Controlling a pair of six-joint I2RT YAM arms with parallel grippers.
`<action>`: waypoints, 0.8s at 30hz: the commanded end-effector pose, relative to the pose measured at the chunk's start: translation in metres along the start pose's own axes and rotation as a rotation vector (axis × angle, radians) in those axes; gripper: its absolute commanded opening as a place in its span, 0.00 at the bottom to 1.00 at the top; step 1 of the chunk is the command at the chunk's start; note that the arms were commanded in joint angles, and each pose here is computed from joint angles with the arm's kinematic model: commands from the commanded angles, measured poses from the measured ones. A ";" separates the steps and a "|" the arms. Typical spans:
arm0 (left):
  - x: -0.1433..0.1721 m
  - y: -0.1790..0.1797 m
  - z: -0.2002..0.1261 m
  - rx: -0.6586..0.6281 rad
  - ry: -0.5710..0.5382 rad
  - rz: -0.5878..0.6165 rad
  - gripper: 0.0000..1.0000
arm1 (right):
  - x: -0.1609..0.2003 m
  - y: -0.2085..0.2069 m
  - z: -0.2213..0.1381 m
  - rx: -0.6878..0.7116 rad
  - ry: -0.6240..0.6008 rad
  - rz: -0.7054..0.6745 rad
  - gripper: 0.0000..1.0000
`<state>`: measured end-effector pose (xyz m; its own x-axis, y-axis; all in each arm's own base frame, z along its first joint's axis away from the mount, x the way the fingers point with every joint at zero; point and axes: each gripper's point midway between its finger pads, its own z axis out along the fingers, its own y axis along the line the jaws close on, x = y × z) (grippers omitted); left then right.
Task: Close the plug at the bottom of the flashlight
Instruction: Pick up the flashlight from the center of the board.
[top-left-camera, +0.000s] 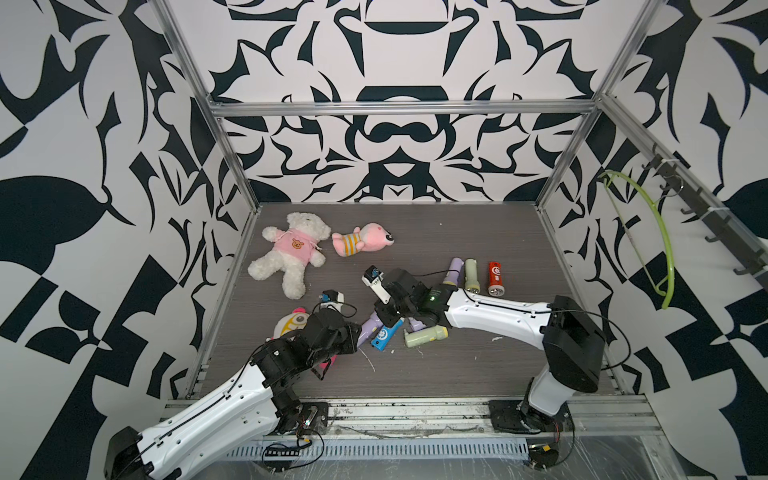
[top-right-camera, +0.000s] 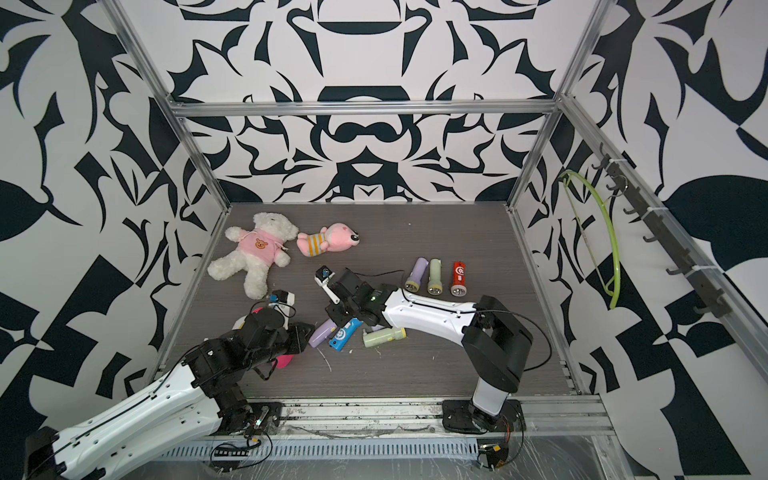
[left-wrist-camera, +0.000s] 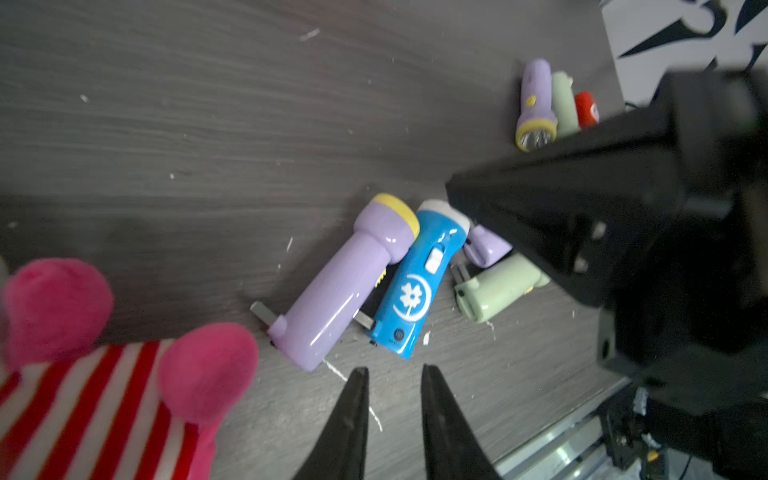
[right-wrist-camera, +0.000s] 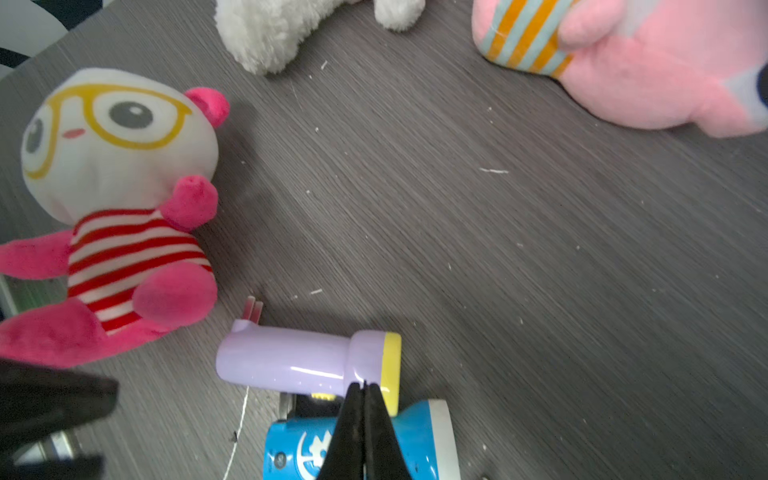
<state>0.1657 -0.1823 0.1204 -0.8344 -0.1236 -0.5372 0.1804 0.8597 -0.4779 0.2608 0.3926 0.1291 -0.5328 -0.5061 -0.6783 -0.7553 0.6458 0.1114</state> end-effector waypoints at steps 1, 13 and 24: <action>0.025 0.008 0.008 -0.040 0.088 -0.005 0.25 | -0.029 -0.006 -0.003 -0.072 -0.045 0.088 0.07; 0.067 0.034 0.038 -0.176 0.192 -0.050 0.24 | -0.059 -0.022 0.034 -0.173 0.004 0.159 0.06; 0.059 0.034 0.061 -0.225 0.150 -0.053 0.24 | -0.051 -0.019 0.069 -0.257 0.056 0.182 0.05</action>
<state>0.1453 -0.1841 0.0291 -0.9231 -0.0960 -0.3724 0.0335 0.9446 -0.3266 0.3245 0.4353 0.0846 -0.6950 -0.4580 -0.5542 -0.7003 0.6057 0.3778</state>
